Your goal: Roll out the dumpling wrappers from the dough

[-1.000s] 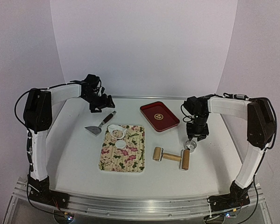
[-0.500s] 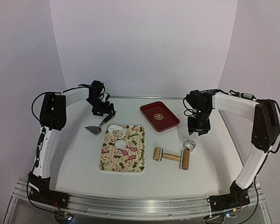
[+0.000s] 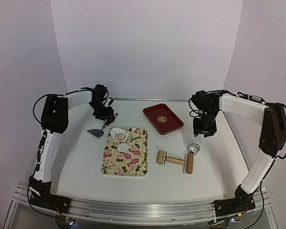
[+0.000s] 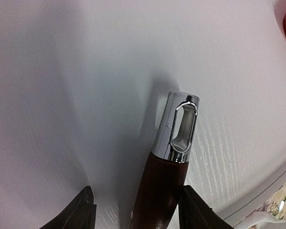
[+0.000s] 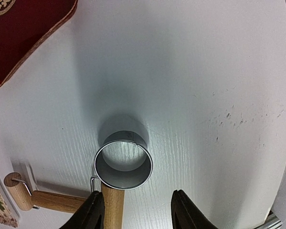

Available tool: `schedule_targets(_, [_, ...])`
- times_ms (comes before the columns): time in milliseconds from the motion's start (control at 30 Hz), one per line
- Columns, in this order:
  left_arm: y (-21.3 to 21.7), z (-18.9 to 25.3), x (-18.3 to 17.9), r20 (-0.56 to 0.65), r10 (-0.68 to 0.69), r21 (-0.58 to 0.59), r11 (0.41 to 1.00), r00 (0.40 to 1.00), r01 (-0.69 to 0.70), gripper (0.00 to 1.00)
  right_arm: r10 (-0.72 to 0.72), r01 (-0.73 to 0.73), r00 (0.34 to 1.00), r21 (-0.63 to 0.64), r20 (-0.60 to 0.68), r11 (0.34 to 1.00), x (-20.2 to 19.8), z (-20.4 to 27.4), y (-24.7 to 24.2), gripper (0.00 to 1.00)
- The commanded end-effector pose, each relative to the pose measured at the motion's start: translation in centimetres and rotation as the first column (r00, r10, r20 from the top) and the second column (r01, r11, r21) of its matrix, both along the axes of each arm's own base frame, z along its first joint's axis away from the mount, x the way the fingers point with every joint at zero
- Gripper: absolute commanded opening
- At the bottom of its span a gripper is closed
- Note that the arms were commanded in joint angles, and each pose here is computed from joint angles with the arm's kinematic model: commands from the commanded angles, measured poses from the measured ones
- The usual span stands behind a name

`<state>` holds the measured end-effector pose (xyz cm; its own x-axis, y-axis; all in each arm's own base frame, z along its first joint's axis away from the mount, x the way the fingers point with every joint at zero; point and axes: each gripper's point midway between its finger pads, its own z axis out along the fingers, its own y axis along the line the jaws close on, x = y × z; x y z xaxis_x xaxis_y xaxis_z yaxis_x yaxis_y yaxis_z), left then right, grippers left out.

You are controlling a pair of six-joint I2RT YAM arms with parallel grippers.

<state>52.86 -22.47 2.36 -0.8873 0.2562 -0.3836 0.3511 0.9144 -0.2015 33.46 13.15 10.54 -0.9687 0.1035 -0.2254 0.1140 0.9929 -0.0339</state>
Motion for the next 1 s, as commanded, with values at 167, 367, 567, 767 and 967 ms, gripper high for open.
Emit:
schedule_targets(167, [0.6, -2.0, -4.0, -0.070, -0.071, 0.150, 0.985, 0.995, 0.081, 0.20, 0.011, -0.010, 0.999, -0.018, 0.040, 1.000, 0.8, 1.7, -0.4, 0.50])
schedule_targets(367, [0.5, 2.4, -3.0, 0.073, -0.071, 0.147, 0.987, 0.995, 0.060, 0.00, 0.052, -0.054, 0.996, 0.032, 0.078, 0.998, 1.9, 3.6, 0.8, 0.50])
schedule_targets(567, [-0.9, 10.8, -2.9, 0.264, -0.091, 0.095, 0.993, 0.960, 0.068, 0.00, 0.163, -0.195, 0.975, 0.223, 0.153, 0.955, 3.3, 8.5, 5.2, 0.53])
schedule_targets(767, [-7.0, 17.6, -9.1, 0.341, -0.237, -0.017, 0.966, 0.910, 0.258, 0.00, 0.295, -0.333, 0.942, 0.538, 0.158, 0.774, 1.8, 12.2, 11.6, 0.62])
schedule_targets(967, [-15.7, 19.6, -20.5, 0.311, -0.423, -0.159, 0.860, 0.851, 0.485, 0.00, 0.333, -0.291, 0.938, 0.744, 0.098, 0.602, -0.5, 14.8, 14.8, 0.64])
